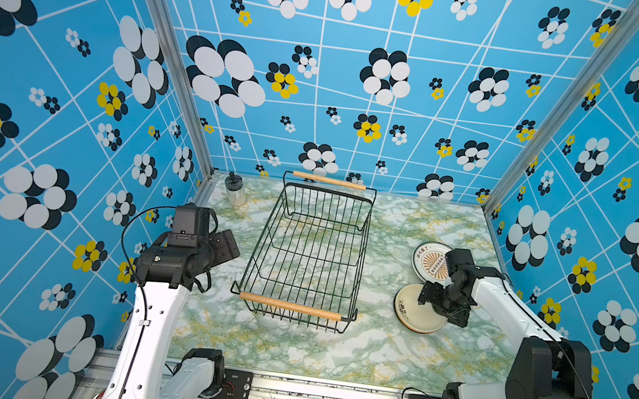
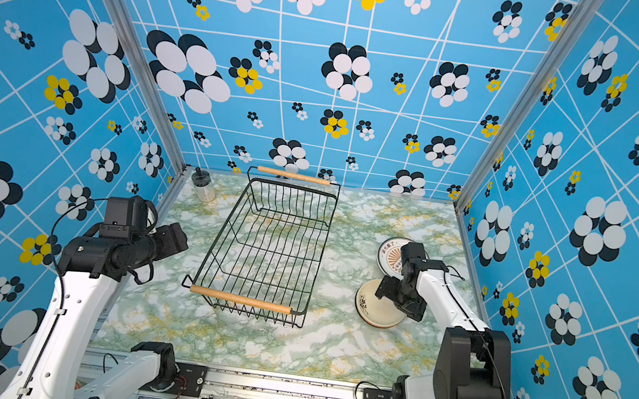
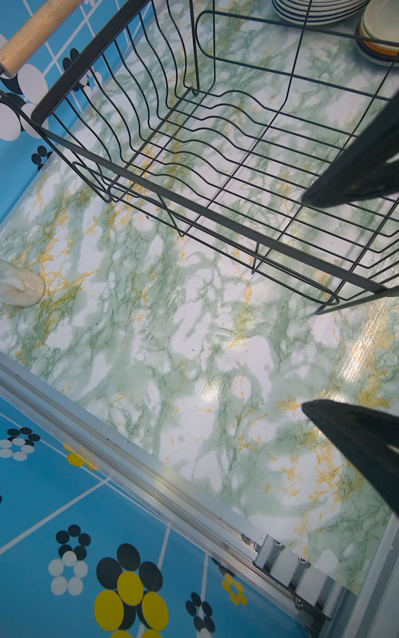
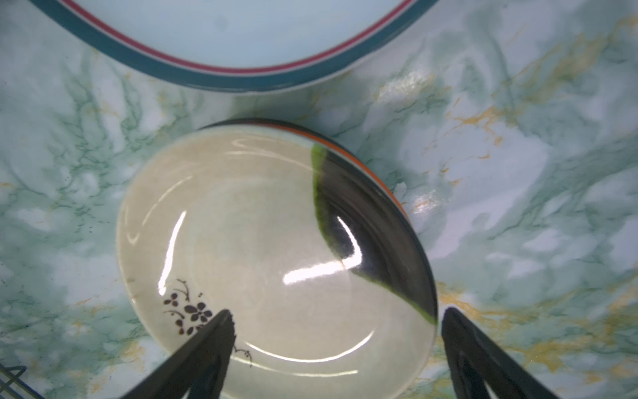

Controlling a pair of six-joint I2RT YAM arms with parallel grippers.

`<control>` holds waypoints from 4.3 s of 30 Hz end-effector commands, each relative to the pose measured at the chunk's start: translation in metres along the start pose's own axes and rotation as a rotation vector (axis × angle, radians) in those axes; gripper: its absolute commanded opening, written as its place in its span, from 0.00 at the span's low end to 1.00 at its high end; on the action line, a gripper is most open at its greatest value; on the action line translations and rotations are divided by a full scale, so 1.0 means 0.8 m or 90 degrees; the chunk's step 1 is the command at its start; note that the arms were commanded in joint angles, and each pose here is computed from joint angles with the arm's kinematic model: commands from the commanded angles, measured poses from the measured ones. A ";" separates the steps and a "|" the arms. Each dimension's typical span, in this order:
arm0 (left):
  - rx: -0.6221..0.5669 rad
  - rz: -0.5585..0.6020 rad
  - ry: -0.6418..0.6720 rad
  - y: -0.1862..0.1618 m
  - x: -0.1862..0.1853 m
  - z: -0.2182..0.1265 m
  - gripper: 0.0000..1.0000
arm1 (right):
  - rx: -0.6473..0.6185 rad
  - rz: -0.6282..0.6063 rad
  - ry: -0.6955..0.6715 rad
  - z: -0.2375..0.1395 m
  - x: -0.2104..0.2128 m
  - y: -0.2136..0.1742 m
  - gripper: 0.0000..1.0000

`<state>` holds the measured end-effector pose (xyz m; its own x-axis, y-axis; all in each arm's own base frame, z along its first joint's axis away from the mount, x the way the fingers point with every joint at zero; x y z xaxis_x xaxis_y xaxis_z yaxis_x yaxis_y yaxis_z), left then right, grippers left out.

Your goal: Unload the plates from the dish rack

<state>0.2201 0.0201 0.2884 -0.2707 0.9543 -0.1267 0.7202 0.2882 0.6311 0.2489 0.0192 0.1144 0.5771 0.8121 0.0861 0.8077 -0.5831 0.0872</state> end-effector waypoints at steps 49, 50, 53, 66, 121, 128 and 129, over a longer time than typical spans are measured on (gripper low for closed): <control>0.006 0.209 0.143 -0.028 -0.007 0.202 0.99 | -0.686 0.145 -0.045 -0.106 -0.096 0.058 0.99; -0.004 0.215 0.126 -0.027 -0.012 0.203 0.99 | -0.679 0.139 -0.049 -0.103 -0.095 0.059 0.99; -0.035 0.227 0.100 -0.028 -0.021 0.209 0.99 | -0.662 0.125 -0.056 -0.095 -0.091 0.062 0.99; -0.127 0.262 0.037 -0.016 -0.041 0.243 0.99 | -0.640 0.060 0.012 -0.067 -0.056 0.081 0.99; -0.348 0.289 -0.024 -0.031 -0.042 0.269 0.99 | -0.691 -0.158 0.187 0.018 0.035 0.125 0.99; -0.348 0.289 -0.023 -0.030 -0.042 0.269 0.99 | -0.691 -0.159 0.186 0.018 0.035 0.125 0.99; -0.347 0.289 -0.024 -0.031 -0.042 0.270 0.99 | -0.691 -0.159 0.187 0.018 0.036 0.125 0.99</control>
<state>0.3491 -0.0016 0.1109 -0.0016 0.9770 0.2132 0.3473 -0.1994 0.9163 0.3452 -0.0125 0.1073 0.2354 0.9579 0.1646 0.2923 -0.2313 0.9279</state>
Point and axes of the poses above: each gripper's point midway between its finger pads, its own z axis out along the fingers, its own x axis along the line the jaws close on, y = z × x, the point moved 5 cm from there along -z, back along the fingers, and after that the axes turned 12 degrees about z, right-handed, at the moved point
